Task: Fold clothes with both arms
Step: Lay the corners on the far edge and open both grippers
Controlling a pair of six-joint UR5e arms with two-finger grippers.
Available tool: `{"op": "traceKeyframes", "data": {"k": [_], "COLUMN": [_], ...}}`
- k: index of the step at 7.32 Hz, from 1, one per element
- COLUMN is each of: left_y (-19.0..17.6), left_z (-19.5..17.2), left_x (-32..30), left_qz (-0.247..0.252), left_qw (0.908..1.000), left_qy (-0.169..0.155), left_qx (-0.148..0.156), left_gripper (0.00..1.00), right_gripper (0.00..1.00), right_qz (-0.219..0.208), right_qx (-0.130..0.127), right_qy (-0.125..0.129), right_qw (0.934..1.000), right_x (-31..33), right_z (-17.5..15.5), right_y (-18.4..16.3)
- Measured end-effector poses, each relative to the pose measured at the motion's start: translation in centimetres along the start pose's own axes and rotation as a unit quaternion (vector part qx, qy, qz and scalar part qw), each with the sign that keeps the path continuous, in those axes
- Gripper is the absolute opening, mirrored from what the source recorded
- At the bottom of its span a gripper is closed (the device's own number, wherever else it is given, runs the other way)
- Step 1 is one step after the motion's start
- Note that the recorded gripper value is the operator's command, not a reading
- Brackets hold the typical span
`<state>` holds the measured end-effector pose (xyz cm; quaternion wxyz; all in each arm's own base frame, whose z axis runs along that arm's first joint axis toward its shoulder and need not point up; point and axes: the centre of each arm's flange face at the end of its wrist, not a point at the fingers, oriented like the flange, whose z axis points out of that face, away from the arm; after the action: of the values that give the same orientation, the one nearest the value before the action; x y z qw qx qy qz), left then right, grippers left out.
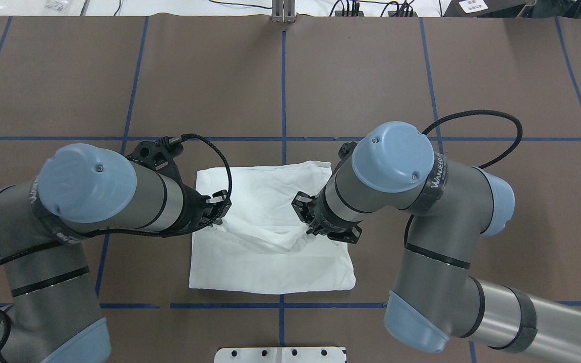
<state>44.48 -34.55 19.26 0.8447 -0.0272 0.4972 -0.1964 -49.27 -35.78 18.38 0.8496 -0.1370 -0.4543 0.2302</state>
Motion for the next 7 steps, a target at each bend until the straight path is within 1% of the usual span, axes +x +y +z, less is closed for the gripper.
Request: {"op": "traceKeyframes", "data": {"k": [2, 4, 7], "left_y": [-2.0, -4.0, -7.0], "left_z": [1.2, 2.4, 3.9], "left_x": [0.7, 1.3, 0.9], "left_qz": [-0.003, -0.009, -0.009], "left_qw": [0.9999, 0.9996, 0.9993], "left_qy": [0.008, 0.014, 0.014], "left_qx": [0.012, 0.023, 0.035], "left_gripper": [0.0, 0.0, 0.0], "right_gripper": [0.0, 0.0, 0.0], "right_qz": [0.013, 0.024, 0.037], "right_qx": [0.015, 0.024, 0.035], "right_qy": [0.003, 0.006, 0.018], "right_qw": [0.9998, 0.9994, 0.9985], "right_x": [-3.0, -5.7, -6.2], "right_z": [0.9, 1.5, 2.4], "right_y": [-2.0, -3.3, -5.3]}}
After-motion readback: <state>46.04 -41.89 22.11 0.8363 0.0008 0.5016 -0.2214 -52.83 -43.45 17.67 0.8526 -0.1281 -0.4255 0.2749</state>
